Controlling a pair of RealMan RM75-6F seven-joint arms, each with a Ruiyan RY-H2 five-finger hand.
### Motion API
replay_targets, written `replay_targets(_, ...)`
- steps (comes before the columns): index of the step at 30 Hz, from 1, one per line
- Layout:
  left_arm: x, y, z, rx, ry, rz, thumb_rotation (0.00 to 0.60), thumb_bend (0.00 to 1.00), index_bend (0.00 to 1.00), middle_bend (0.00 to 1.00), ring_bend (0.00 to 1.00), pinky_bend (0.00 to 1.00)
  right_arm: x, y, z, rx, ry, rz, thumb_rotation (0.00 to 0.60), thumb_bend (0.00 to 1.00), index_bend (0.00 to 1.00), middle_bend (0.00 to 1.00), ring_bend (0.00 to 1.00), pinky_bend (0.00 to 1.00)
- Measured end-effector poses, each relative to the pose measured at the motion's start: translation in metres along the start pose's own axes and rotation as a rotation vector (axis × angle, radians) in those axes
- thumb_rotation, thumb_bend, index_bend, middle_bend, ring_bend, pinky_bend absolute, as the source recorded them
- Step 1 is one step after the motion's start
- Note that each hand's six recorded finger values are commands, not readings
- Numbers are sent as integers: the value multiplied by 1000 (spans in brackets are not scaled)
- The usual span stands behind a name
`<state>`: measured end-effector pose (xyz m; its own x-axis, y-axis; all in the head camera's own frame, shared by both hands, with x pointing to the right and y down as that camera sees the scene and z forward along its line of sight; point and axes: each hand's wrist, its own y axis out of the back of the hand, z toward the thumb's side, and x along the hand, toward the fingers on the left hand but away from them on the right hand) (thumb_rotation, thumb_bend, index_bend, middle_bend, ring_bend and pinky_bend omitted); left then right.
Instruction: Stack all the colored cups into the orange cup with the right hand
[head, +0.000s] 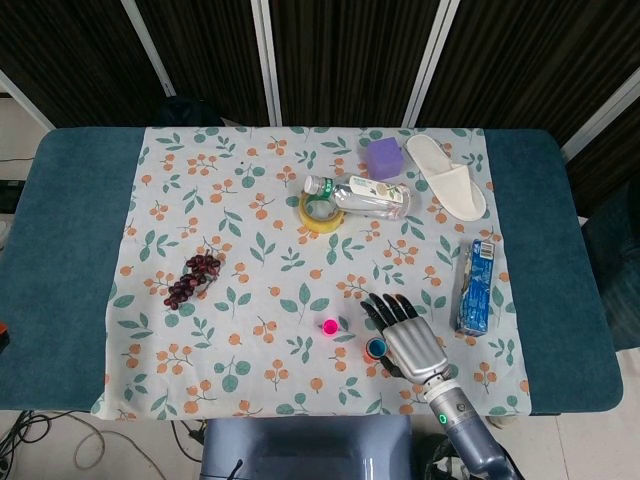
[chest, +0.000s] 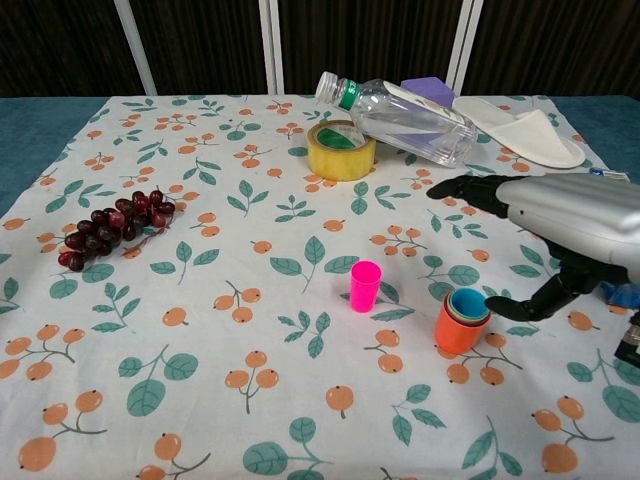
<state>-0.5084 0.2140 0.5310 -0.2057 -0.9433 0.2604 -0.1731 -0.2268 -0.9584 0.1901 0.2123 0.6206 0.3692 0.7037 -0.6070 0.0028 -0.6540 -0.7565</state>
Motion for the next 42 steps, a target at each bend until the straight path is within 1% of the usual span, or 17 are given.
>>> replay_targets(4, 0, 0, 0, -1, -1, 0, 600, 764, 150, 8, 0, 0, -4, 14, 4, 0, 5, -29, 600, 392, 115, 0, 14, 97)
replay_targets(9, 0, 0, 1, -1, -1, -1, 600, 764, 150, 8, 0, 0, -17, 33, 12, 1, 18, -59, 600, 393, 153, 0, 14, 96)
replay_targets(12, 0, 0, 1, -2, -1, -1, 600, 764, 150, 8, 0, 0, -27, 39, 19, -4, 28, -63, 600, 392, 177, 0, 14, 96)
replay_targets(14, 0, 0, 1, -2, -1, -1, 600, 764, 150, 8, 0, 0, -34, 39, 24, -7, 35, -56, 600, 392, 194, 0, 14, 96)
replay_targets(17, 0, 0, 0, -6, 1, 0, 600, 764, 150, 8, 0, 0, -47, 35, 30, 0, 36, -37, 600, 393, 220, 0, 14, 96)
replay_targets(21, 1, 1, -1, -13, 5, 1, 600, 764, 150, 8, 0, 0, -66, 23, 38, 3, 17, 2, 600, 392, 253, 0, 14, 97)
replay_targets(24, 1, 1, -2, -13, 6, -1, 600, 764, 150, 8, 0, 0, -73, 14, 44, 13, 10, 25, 600, 392, 276, 0, 14, 97)
replay_targets(31, 1, 0, -1, -11, 3, -2, 600, 764, 150, 8, 0, 0, -76, -4, 48, 12, 12, 52, 600, 393, 317, 0, 14, 97)
replay_targets(42, 1, 0, -1, -11, 5, -1, 600, 764, 150, 8, 0, 0, -78, -12, 53, 22, 19, 43, 600, 393, 342, 0, 14, 97)
